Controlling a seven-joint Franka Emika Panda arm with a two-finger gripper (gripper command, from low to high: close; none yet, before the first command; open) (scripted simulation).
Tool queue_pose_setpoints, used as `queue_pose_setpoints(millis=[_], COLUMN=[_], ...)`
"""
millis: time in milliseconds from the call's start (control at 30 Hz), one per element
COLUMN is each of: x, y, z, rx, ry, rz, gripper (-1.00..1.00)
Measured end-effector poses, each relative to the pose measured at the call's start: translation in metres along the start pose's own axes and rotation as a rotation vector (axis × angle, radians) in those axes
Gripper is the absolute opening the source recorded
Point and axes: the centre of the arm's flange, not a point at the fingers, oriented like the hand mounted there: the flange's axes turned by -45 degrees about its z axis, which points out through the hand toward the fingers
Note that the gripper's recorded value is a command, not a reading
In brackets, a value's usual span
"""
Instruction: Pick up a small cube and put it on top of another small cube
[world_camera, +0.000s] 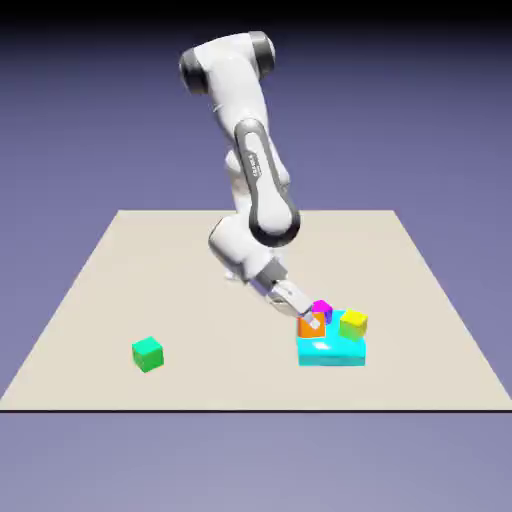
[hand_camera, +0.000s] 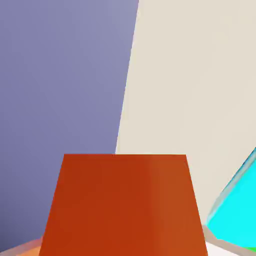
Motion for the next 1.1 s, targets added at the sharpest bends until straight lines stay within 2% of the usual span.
queue_pose_setpoints(millis=[500,967,1100], x=[-0.071,-0.149,-0.145], y=[0.027,0.081,0.087], z=[0.0,-0.001,0.012], rx=[0.168,0.189,0.19], ry=[0.122,0.243,0.254], rz=[0.478,0.946,0.97], gripper=[-1.0,-1.0,-1.0])
